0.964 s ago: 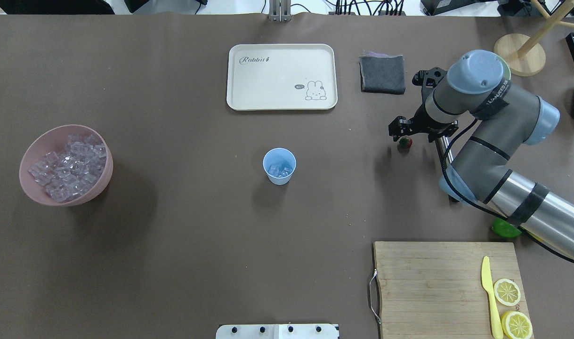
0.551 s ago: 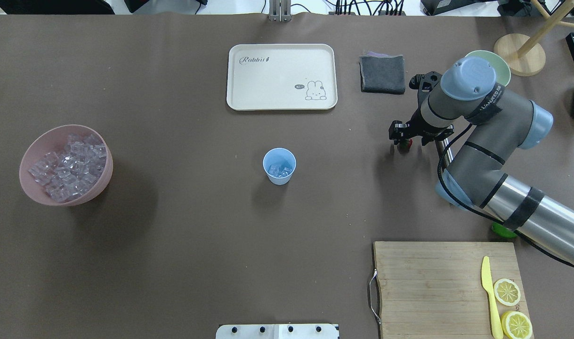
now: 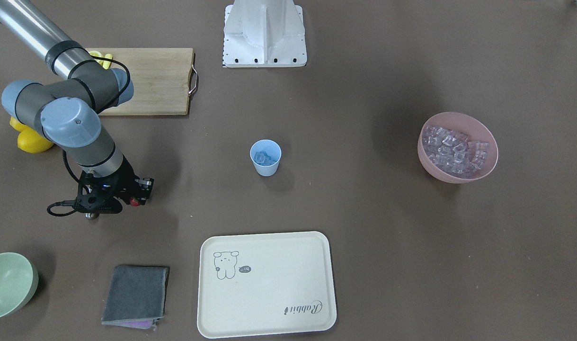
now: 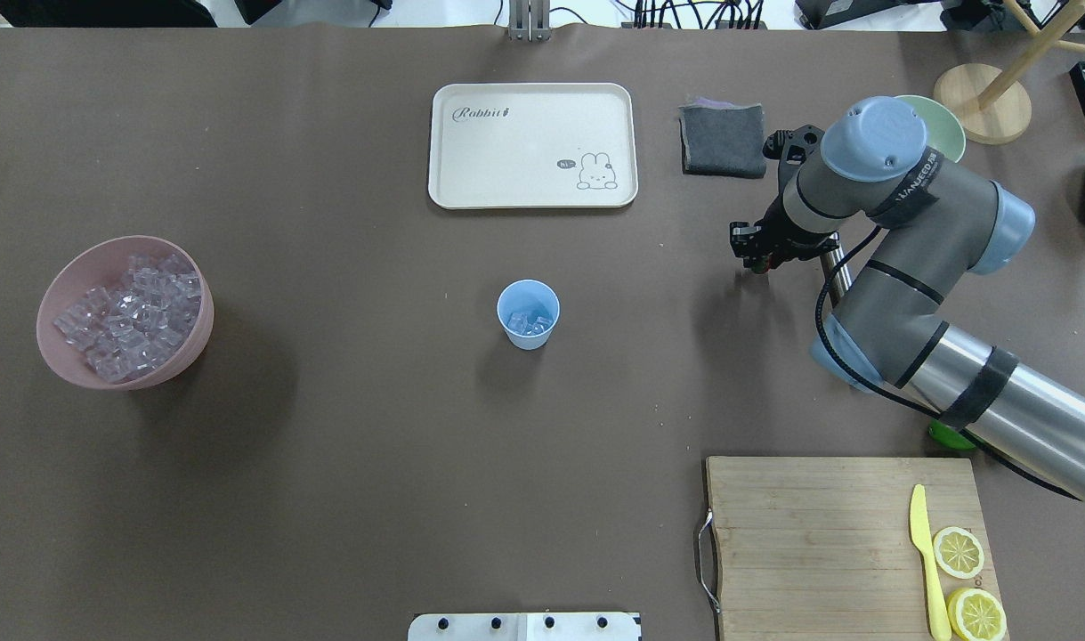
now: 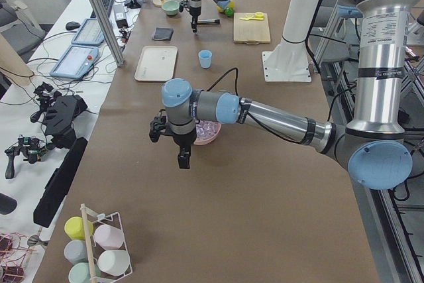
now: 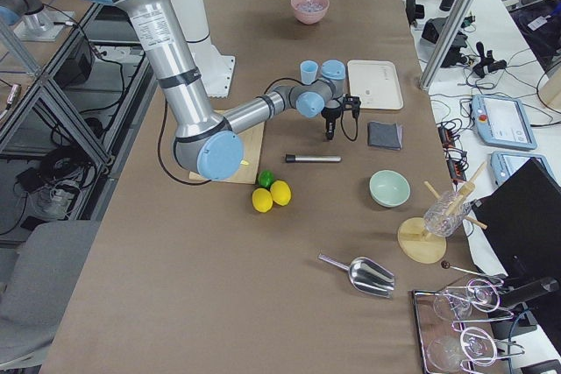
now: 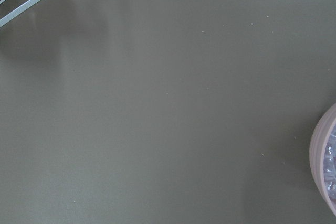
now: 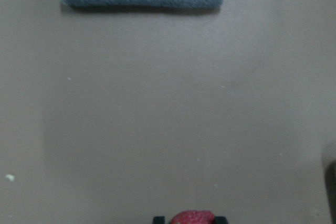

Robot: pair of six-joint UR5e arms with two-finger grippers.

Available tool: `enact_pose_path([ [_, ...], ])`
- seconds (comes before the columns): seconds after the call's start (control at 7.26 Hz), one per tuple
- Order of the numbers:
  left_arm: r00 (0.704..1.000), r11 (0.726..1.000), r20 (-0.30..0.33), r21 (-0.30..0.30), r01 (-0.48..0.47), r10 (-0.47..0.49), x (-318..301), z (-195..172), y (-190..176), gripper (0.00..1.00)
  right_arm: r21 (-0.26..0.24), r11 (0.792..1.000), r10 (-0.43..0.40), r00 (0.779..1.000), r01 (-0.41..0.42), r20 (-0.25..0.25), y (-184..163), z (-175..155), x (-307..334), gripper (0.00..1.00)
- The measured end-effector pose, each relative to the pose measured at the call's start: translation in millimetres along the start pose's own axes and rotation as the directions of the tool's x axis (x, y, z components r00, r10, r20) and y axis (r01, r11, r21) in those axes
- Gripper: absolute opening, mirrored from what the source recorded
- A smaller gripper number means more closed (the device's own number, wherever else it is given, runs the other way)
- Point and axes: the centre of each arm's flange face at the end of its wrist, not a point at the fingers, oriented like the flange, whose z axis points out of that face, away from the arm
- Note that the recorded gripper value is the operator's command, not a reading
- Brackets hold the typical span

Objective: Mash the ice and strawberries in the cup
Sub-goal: 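Lift the strawberry with the right gripper and carry it over the light-blue cup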

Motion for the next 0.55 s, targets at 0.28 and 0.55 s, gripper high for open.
enact_pose_path([
  [0.28, 1.000, 1.000, 0.000, 0.001, 0.000, 0.000, 0, 0, 0, 0.98, 0.049, 0.998, -0.036, 0.999, 0.034, 0.035, -8, -23, -51, 0.00],
  [0.55, 1.000, 1.000, 0.000, 0.001, -0.001, 0.001, 0, -1, 0, 0.98, 0.073, 0.995, -0.071, 0.996, 0.066, 0.061, -3, -47, -103, 0.00],
])
